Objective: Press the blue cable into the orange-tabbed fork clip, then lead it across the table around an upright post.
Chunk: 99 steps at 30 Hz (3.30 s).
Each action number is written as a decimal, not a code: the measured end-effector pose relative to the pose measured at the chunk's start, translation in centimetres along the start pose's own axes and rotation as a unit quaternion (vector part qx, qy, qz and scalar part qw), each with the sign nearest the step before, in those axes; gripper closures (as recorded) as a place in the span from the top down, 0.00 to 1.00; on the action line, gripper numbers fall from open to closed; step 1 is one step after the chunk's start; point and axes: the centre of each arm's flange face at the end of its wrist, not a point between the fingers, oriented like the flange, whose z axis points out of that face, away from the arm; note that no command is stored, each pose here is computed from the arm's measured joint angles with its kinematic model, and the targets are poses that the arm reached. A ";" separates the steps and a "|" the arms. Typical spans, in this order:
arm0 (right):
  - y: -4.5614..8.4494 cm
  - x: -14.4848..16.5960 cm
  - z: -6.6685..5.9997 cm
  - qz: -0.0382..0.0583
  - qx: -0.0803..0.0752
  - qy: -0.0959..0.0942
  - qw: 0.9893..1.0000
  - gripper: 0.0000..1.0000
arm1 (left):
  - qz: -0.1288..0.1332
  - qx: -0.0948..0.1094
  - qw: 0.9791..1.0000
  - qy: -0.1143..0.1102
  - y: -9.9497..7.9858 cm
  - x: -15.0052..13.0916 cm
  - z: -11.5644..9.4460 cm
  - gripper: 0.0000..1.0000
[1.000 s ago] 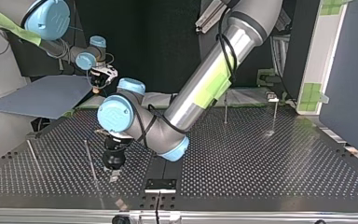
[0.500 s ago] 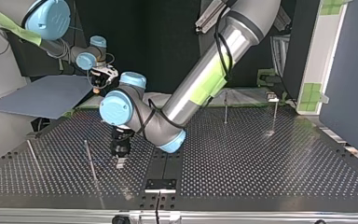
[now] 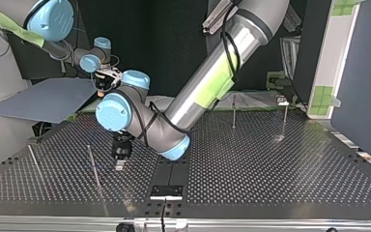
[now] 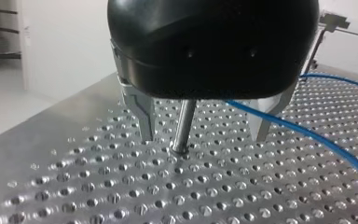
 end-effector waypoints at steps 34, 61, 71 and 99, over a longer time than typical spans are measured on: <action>0.0 -0.1 0.0 0.000 0.001 -0.001 1.000 0.00 | 0.049 0.032 0.997 0.054 -3.2 -2.5 -4.8 0.98; 0.0 -0.2 -0.1 -0.001 0.001 -0.007 1.000 0.00 | 0.108 0.056 0.988 0.093 -5.3 -2.3 -7.7 0.98; 0.0 -0.2 -0.2 -0.001 0.001 -0.008 1.000 0.00 | 0.108 0.060 0.988 0.093 -5.9 -2.1 -8.1 0.98; 0.0 -0.3 -0.2 -0.004 0.001 -0.010 1.000 0.00 | 0.098 -0.033 0.990 0.090 -3.9 -1.4 -8.6 0.98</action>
